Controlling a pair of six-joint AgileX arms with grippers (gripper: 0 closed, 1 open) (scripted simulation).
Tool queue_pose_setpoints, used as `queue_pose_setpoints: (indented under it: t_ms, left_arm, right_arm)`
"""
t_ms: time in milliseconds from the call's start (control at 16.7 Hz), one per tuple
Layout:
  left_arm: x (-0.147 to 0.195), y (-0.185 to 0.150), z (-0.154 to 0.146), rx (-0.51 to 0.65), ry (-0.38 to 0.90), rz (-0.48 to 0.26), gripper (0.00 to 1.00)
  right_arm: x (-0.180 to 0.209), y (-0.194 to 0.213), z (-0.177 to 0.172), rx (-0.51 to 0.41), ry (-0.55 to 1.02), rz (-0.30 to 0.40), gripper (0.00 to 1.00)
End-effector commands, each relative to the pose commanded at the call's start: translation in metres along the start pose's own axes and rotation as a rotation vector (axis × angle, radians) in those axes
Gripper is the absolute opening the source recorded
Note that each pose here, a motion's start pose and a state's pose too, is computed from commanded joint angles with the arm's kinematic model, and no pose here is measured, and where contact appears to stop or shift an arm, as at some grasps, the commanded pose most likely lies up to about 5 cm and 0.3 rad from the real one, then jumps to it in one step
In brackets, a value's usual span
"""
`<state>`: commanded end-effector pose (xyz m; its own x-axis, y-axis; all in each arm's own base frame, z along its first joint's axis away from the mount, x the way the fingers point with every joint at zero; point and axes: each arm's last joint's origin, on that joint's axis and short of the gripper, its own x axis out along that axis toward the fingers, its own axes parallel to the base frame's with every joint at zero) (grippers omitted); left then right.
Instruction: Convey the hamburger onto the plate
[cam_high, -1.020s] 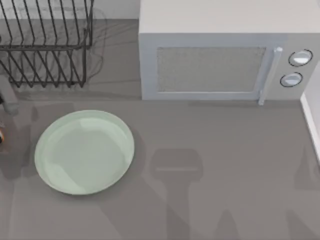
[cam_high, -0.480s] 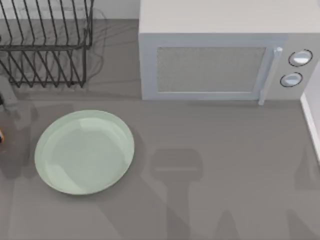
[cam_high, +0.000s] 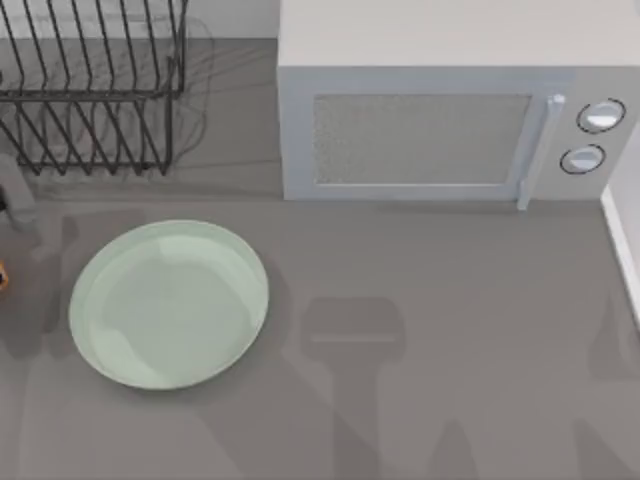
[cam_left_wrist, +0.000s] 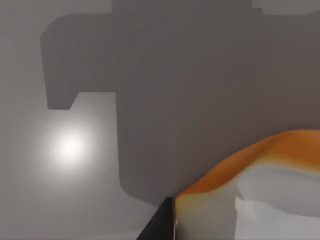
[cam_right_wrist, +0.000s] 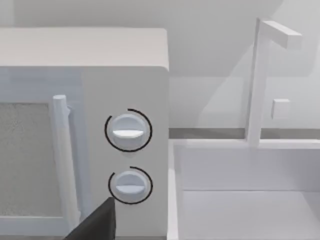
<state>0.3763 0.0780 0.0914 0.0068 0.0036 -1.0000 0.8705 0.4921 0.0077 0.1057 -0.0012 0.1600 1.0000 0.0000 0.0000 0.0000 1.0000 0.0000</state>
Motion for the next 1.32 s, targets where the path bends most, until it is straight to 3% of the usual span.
queue_pose_setpoints:
  t_ms: [420, 480, 720, 1140, 1320]
  left_arm:
    - [0.0, 0.0, 0.0, 0.0, 0.0, 0.0, 0.0]
    - [-0.023, -0.004, 0.0, -0.012, -0.015, 0.004, 0.0]
    - [-0.042, 0.0, 0.001, -0.012, -0.015, 0.007, 0.0]
    - [-0.114, -0.002, 0.001, -0.011, -0.012, -0.004, 0.0]
    - [-0.123, -0.003, 0.001, -0.012, -0.015, 0.004, 0.0]
  right_arm:
    - [0.0, 0.0, 0.0, 0.0, 0.0, 0.0, 1.0]
    - [0.0, 0.0, 0.0, 0.0, 0.0, 0.0, 1.0]
    - [0.0, 0.0, 0.0, 0.0, 0.0, 0.0, 1.0]
    - [0.0, 0.0, 0.0, 0.0, 0.0, 0.0, 1.0]
    - [0.0, 0.0, 0.0, 0.0, 0.0, 0.0, 1.0]
